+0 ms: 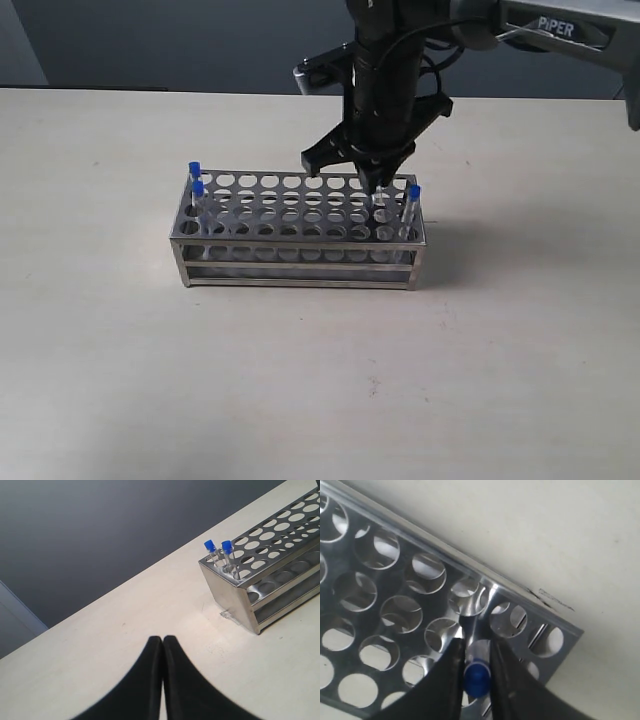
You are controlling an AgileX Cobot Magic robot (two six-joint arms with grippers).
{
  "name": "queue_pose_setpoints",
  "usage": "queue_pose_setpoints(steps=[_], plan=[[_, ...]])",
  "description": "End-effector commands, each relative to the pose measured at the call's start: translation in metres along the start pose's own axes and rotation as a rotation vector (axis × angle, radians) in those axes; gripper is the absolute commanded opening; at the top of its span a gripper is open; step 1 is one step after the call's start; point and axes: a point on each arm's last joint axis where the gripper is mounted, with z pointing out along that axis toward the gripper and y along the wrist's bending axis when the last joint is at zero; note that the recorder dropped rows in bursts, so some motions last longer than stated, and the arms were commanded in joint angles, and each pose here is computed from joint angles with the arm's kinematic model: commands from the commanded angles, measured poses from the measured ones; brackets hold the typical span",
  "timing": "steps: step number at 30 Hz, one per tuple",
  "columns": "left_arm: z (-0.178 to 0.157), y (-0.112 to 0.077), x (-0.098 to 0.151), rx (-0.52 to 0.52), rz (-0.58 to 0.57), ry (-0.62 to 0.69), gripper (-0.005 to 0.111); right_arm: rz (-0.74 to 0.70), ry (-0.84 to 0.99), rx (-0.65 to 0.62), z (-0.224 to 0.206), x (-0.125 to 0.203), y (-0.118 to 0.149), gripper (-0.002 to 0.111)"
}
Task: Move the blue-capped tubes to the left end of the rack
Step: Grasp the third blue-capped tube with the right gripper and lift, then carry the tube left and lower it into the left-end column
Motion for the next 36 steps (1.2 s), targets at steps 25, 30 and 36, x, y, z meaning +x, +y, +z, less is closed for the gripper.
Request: queue_pose_setpoints(steps=[25,30,36], plan=[[0.000,0.000,-0.002,0.003,-0.003,-0.010,0.001,-0.159,-0.356,-0.131,-0.114,0.010,0.033,0.000],[0.000,0.000,-0.002,0.003,-0.003,-0.010,0.001,-0.200,-0.438,-0.160,-0.122,-0.011,0.040,-0.001],[0.000,0.000,-0.002,0.003,-0.003,-0.010,0.001,-0.272,-0.444,-0.242,-0.106,-0.037,0.053,-0.001]])
